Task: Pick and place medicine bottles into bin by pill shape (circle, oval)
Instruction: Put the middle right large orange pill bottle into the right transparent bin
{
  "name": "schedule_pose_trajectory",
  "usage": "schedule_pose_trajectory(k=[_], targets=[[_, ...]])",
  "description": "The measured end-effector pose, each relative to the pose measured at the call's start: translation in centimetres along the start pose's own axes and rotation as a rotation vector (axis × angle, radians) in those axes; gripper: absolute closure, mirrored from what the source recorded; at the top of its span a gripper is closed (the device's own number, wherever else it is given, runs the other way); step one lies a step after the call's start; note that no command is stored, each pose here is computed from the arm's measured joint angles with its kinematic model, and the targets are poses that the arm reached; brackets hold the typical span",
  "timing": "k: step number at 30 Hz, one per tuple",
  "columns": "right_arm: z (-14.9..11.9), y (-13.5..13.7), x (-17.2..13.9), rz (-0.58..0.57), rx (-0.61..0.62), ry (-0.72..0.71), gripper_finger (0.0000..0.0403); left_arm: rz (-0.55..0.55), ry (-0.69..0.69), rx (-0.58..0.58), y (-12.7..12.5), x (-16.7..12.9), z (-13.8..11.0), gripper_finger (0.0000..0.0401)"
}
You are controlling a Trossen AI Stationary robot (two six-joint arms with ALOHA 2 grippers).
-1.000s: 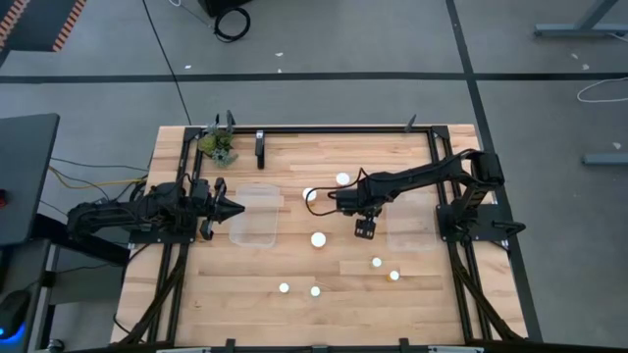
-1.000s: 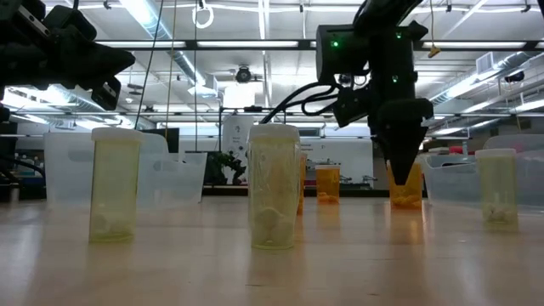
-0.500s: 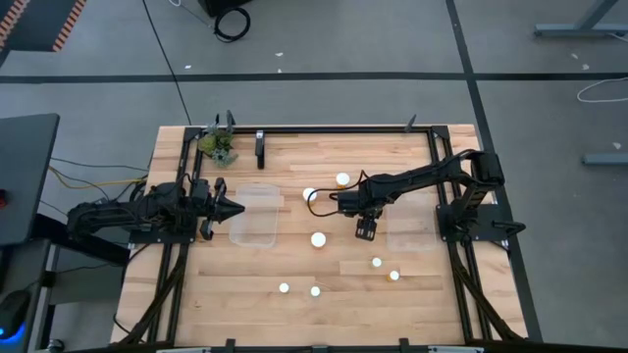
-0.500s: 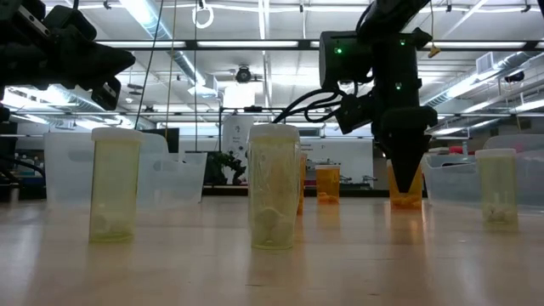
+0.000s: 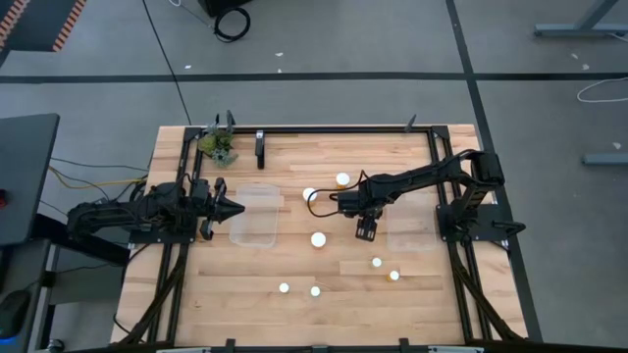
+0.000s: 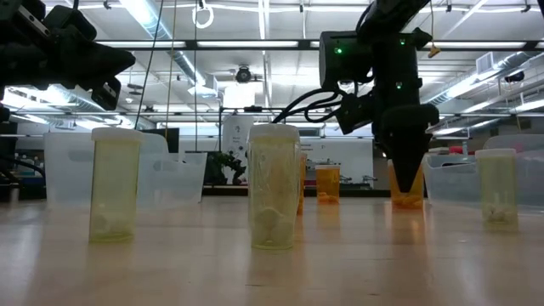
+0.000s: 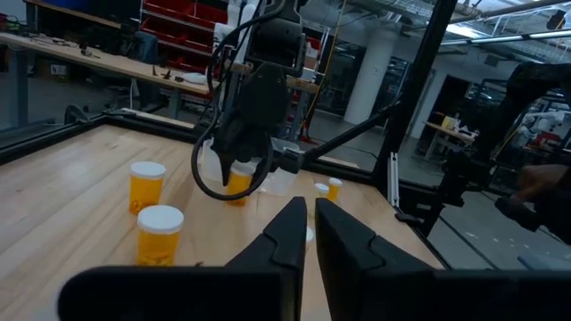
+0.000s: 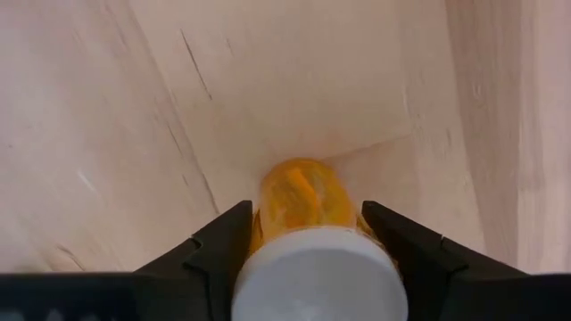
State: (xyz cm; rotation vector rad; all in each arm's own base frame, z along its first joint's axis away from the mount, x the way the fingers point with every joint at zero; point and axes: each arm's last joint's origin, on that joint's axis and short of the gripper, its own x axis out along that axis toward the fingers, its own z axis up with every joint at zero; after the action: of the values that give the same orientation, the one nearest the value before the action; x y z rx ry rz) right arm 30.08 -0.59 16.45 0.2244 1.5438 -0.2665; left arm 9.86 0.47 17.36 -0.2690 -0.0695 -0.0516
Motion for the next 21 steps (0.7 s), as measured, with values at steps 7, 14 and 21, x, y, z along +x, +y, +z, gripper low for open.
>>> schedule_pose_trajectory(k=[7,14,21], targets=[[-0.1,0.0,-0.1,0.011,-0.001,0.016,0.0191,0.000,0.000,0.000,0.0,0.0,0.0,0.0375],[0.1,0.0,-1.4,0.019,-0.011,0.004,0.0191,0.000,0.000,0.000,0.0,0.0,0.0,0.0368],[-0.7,-0.2,-3.5,0.039,0.011,-0.048,0.0191,0.000,0.000,0.000,0.0,0.0,0.0,0.0368]])
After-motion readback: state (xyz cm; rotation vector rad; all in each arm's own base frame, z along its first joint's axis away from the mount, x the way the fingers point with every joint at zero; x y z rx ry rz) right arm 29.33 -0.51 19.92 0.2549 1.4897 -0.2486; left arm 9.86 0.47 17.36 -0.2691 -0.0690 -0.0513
